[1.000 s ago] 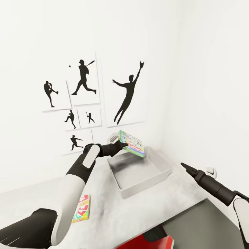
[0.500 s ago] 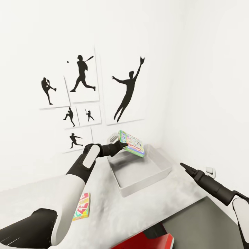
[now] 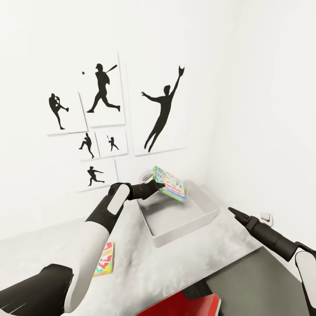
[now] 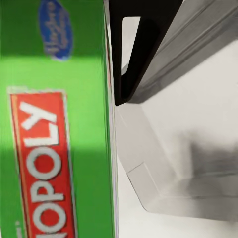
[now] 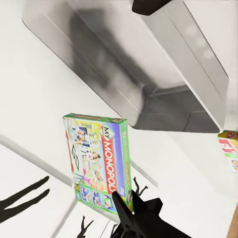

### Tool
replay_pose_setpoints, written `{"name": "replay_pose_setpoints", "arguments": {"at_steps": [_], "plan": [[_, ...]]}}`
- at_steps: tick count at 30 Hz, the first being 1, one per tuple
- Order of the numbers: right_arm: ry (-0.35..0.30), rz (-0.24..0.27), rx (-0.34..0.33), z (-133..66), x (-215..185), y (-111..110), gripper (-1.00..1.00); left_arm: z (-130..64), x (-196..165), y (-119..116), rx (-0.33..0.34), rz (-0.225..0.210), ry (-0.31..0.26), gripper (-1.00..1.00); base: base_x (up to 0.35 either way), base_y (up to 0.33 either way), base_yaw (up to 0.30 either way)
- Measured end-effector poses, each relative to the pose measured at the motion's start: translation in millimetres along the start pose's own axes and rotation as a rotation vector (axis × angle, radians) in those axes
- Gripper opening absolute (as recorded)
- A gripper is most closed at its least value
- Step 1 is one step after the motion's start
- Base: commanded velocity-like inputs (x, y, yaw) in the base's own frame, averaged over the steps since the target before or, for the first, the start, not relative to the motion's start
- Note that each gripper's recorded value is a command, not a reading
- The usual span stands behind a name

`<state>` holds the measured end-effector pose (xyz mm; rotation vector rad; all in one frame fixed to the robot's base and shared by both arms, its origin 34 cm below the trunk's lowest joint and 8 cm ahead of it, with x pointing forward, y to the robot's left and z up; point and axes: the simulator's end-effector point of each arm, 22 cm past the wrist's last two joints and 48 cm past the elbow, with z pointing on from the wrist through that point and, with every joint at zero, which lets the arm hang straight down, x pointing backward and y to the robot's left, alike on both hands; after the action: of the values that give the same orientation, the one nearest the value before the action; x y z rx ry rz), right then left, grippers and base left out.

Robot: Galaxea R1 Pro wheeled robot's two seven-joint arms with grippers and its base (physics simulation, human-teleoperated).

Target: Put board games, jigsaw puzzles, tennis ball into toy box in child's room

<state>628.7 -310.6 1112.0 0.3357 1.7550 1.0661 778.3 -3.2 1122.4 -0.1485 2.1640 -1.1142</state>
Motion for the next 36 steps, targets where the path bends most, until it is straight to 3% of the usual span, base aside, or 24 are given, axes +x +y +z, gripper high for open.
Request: {"name": "replay_pose_setpoints", "arguments": {"at_steps": [22, 28, 36], "plan": [[0.031, 0.023, 0.020, 5.1, 12, -14, 1.00, 10.9, 9, 14, 0.000, -0.018, 0.025, -1.00, 0.000, 0.000, 0.000], [0.037, 0.028, 0.027, 6.3, 15, -19, 1.00, 9.0, 0, 2, 0.034, -0.014, 0.005, -1.00, 0.000, 0.000, 0.000], [0.044, 0.035, 0.014, 7.9, 18, -19, 1.00, 11.2, 6, -9, 0.089, -0.062, 0.035, -1.00, 0.000, 0.000, 0.000]]}}
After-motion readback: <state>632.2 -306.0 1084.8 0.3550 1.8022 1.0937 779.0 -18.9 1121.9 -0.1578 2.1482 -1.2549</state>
